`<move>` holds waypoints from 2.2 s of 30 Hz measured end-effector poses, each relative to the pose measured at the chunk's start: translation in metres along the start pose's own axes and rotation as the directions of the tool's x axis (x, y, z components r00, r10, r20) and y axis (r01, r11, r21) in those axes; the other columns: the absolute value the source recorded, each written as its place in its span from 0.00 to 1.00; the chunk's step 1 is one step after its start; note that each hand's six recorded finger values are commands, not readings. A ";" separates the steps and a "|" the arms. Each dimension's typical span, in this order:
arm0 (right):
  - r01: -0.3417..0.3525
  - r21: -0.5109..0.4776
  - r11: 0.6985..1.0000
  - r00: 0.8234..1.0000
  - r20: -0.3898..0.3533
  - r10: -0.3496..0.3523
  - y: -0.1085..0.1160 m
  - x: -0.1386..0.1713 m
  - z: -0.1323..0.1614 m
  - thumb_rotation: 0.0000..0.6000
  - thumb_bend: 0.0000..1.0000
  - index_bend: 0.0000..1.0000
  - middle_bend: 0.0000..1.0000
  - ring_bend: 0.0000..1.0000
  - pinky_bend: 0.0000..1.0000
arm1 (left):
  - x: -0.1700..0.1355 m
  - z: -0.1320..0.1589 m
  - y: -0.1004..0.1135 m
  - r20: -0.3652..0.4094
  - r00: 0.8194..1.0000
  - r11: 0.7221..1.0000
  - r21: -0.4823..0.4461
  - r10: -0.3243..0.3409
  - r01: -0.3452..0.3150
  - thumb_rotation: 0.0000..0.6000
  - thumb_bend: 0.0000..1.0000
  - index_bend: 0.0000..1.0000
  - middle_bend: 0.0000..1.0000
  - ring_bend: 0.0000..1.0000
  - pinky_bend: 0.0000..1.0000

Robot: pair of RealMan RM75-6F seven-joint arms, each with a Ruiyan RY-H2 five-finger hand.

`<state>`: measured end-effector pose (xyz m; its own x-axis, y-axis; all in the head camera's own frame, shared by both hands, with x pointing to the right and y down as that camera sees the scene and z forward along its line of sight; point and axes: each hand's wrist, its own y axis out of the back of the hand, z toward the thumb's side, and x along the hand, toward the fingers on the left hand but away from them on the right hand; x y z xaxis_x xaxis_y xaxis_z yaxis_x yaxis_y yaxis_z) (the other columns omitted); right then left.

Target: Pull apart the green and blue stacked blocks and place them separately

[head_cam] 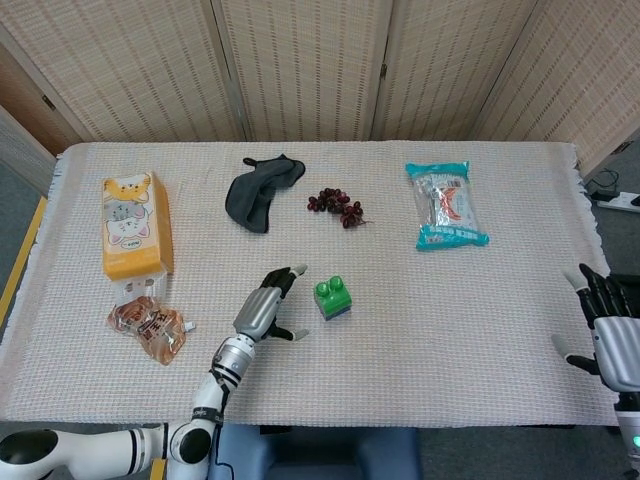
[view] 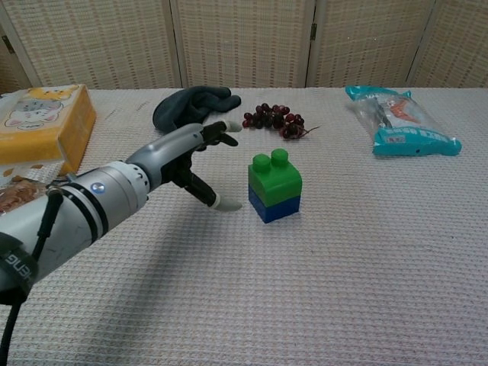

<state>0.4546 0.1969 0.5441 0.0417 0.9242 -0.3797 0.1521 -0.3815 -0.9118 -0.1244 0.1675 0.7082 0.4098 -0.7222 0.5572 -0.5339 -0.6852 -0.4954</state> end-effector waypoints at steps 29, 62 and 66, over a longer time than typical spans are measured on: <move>0.018 -0.047 0.999 0.999 0.037 -0.016 0.014 0.000 -0.017 1.00 0.33 0.00 0.00 0.00 0.00 | 0.045 0.016 -0.035 0.031 0.999 1.000 -0.010 0.016 -0.016 1.00 0.20 0.00 0.14 0.00 0.00; 0.023 -0.055 0.998 0.999 0.036 -0.021 0.017 0.003 -0.019 1.00 0.33 0.00 0.00 0.00 0.00 | 0.065 0.006 -0.040 -0.009 0.997 0.997 -0.014 0.077 -0.077 1.00 0.20 0.05 0.29 0.03 0.00; 0.017 -0.054 0.998 0.999 0.032 -0.015 0.016 0.002 -0.018 1.00 0.33 0.00 0.00 0.00 0.00 | 0.065 0.005 -0.039 -0.016 0.997 0.997 0.000 0.078 -0.078 1.00 0.20 0.07 0.30 0.04 0.00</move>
<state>0.4752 0.1929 0.5316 0.0075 0.9287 -0.3707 0.2062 -0.3642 -0.9082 -0.0731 0.1472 0.7604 0.3551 -0.7721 0.5270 -0.5643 -0.6265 -0.5376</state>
